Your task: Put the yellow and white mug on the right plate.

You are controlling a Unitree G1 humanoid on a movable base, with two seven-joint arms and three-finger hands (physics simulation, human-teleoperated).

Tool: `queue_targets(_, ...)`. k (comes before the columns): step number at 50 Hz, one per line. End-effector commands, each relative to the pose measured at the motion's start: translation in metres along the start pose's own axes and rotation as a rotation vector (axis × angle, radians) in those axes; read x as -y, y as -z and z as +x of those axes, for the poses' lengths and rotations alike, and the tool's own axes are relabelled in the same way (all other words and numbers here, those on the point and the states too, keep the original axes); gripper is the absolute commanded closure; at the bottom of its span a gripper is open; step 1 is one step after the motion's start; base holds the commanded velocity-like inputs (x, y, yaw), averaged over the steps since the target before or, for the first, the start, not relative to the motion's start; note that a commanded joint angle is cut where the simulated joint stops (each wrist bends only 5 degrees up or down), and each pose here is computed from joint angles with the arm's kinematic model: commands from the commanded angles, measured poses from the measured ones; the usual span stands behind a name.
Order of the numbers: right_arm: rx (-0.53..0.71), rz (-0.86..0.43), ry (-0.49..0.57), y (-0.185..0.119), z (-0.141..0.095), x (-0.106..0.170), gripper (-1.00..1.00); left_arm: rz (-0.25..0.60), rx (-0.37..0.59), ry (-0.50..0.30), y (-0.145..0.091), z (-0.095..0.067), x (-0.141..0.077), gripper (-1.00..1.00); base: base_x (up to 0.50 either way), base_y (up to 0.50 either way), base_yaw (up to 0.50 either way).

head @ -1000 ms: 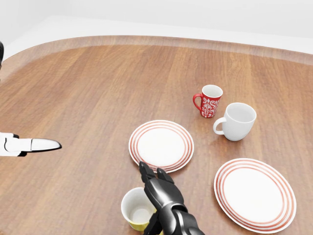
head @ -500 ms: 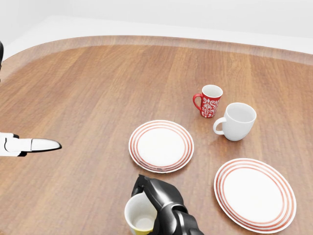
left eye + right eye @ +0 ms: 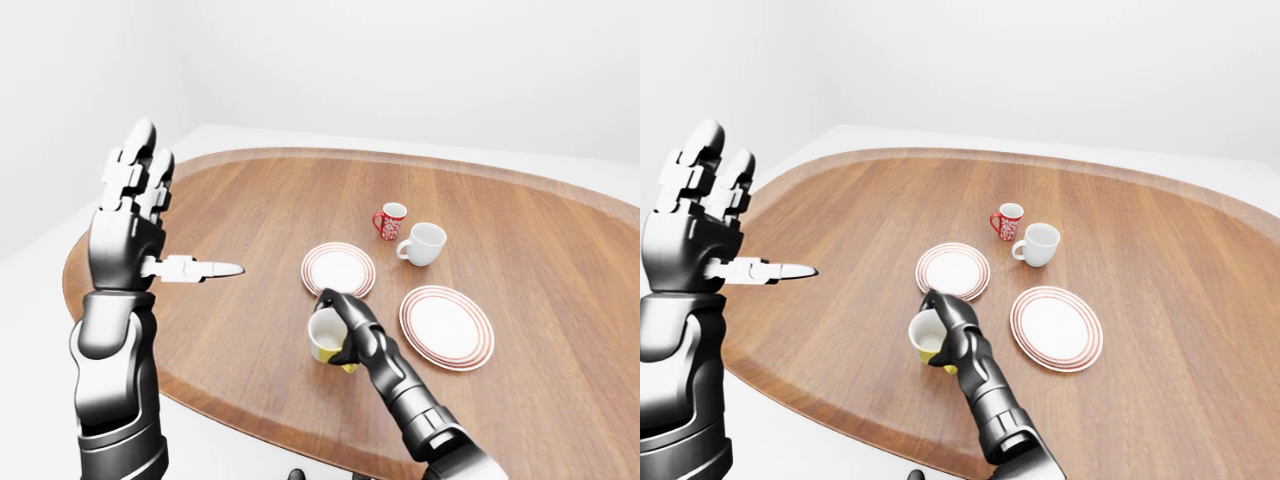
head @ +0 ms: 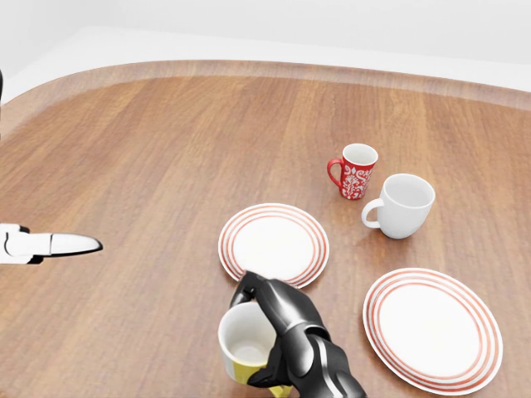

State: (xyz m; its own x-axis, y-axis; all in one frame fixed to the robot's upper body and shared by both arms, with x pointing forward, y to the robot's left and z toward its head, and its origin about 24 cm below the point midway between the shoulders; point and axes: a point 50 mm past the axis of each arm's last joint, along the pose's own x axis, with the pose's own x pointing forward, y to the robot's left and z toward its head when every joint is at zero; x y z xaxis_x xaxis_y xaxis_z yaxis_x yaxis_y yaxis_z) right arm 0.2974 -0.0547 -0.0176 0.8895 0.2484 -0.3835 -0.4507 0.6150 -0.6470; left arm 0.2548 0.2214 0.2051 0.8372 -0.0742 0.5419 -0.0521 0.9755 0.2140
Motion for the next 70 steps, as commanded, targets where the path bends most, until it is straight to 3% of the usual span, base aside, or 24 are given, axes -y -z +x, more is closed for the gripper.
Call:
queue_targets(1, 0.036, -0.035, 0.037, -0.005, -0.002, 0.017, 1.00, 0.001, 0.006, -0.001, -0.001, 0.000, -0.001, -0.89, 0.00, 0.00, 0.00)
queue_targets(16, 0.063, -0.020, 0.098, -0.007, -0.001, 0.052, 1.00, 0.001, 0.004, -0.003, -0.001, 0.000, -0.001, -0.89, 0.00, 0.00, 0.00)
queue_targets(35, 0.059, -0.020, 0.139, -0.003, -0.001, 0.074, 1.00, 0.001, 0.005, -0.004, -0.001, 0.000, -0.001, -0.89, 0.00, 0.00, 0.00)
queue_targets(70, -0.061, 0.021, 0.225, 0.035, -0.001, 0.117, 1.00, 0.000, -0.003, -0.002, 0.001, -0.001, -0.001, -0.89, 0.00, 0.00, 0.00)
